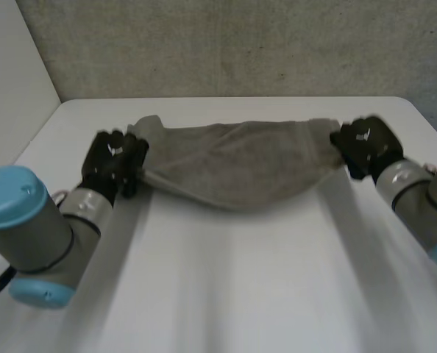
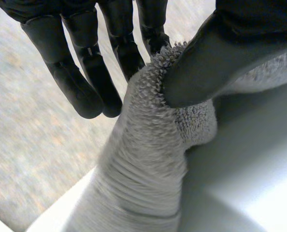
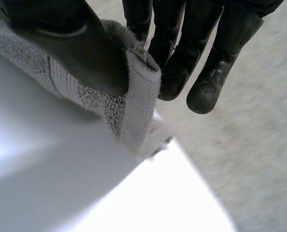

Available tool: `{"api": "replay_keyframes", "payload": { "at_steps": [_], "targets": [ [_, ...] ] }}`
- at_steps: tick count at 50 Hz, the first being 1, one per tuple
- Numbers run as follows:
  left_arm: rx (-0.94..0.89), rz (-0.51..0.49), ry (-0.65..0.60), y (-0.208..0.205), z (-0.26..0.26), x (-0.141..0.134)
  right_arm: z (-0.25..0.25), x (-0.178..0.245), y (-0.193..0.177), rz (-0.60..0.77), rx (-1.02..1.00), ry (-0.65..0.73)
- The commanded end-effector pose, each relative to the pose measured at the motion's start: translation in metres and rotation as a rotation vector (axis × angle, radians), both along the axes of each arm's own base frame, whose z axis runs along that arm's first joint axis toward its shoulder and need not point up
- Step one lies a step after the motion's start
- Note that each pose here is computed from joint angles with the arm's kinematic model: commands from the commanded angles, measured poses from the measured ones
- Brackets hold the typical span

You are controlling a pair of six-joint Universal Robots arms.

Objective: Fold the towel.

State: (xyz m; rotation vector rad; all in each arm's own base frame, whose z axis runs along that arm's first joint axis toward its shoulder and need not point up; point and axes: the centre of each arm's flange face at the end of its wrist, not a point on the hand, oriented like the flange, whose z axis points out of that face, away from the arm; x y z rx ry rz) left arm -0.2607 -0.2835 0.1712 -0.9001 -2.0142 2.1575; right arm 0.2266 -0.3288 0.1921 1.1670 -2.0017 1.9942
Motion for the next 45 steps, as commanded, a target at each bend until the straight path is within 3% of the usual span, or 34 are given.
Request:
{"api": "replay_keyframes", "payload": {
  "at_steps": [1, 21, 28, 45],
  "targets": [
    [0.061, -0.018, -0.113, 0.021, -0.029, 0.004, -0.024, -0.008, 0.034, 0.002, 0.090, 0.052],
    [0.088, 0.007, -0.174, 0.008, -0.055, 0.009, -0.018, -0.036, 0.024, -0.100, 0.089, 0.040],
    [0.073, 0.063, -0.165, -0.009, -0.052, 0.024, -0.016, -0.049, 0.015, -0.157, 0.077, 0.041],
    [0.094, 0.080, -0.168, -0.013, -0.056, 0.031, -0.016, -0.050, 0.015, -0.171, 0.077, 0.043]
  ]
}}
